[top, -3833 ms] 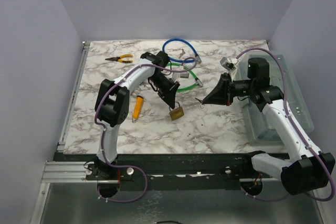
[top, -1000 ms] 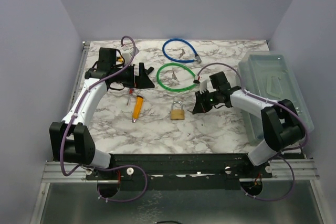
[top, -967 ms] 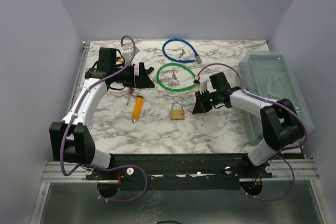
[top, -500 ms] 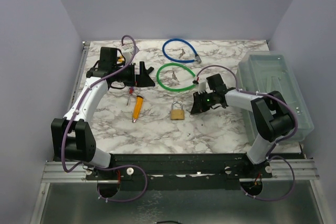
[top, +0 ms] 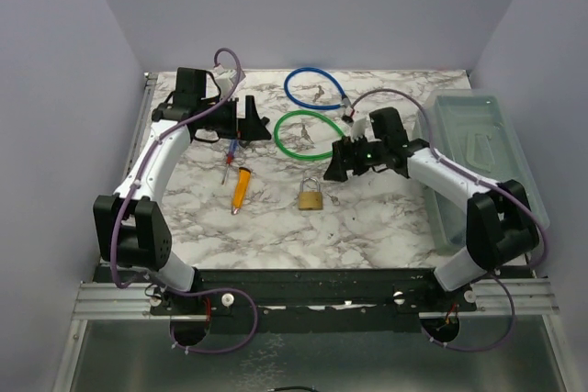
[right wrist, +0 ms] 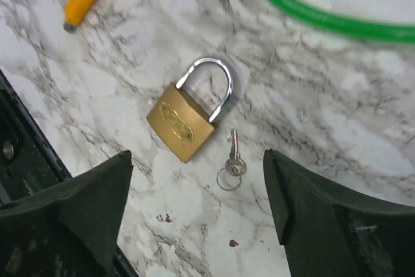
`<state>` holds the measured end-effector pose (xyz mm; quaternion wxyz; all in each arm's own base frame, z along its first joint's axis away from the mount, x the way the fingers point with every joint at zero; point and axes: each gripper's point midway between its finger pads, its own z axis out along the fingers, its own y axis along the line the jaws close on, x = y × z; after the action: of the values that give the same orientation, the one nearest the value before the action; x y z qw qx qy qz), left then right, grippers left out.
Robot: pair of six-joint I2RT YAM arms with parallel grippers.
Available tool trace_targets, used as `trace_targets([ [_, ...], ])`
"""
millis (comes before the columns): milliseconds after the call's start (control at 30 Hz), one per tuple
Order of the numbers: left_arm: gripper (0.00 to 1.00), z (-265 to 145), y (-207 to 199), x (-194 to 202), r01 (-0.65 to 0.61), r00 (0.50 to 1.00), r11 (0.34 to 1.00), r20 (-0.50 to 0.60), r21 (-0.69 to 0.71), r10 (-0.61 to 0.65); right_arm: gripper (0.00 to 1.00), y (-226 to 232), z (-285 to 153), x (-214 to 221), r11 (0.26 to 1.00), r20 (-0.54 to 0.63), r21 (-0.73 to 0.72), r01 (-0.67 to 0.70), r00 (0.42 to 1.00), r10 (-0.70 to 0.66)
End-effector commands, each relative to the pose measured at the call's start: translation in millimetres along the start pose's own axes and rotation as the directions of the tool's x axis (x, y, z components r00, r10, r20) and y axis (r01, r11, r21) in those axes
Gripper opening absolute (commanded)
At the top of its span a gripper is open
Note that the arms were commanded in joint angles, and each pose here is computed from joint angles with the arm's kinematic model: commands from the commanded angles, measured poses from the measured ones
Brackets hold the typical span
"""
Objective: Lock with the key
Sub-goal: Place the key at the center of the board, then reset both arms
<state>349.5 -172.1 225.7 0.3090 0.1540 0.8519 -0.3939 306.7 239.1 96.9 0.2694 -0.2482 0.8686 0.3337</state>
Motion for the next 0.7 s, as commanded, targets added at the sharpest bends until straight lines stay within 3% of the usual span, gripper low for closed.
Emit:
trace_targets([
  [0,0.99,-7,19,-14,-0.057,0.998,0.992,-0.041,-0.114,0.052,0.9,13,-32,-48,0.995,0.105,0.048,0.092,0.99,-0.097],
  [133,0.99,-14,31,-31,-0.1,0.994,0.974,-0.06,-0.202,0.09,0.99,11,-73,-95,0.984,0.239,0.137,0.118,0.96,-0.149],
  [333,0.99,-22,57,-48,-0.088,0.996,0.932,-0.056,-0.351,0.073,1.0,-23,-144,-148,0.97,0.411,0.24,0.028,0.903,-0.128],
  [533,0.99,-42,91,-53,0.113,0.992,0.888,0.099,-0.446,-0.076,1.0,-53,-184,-141,0.943,0.481,0.328,-0.051,0.868,-0.121],
  [667,0.99,-60,105,-42,0.133,0.988,0.836,0.135,-0.533,-0.07,1.0,-56,-187,-123,0.937,0.497,0.337,-0.09,0.862,-0.096],
])
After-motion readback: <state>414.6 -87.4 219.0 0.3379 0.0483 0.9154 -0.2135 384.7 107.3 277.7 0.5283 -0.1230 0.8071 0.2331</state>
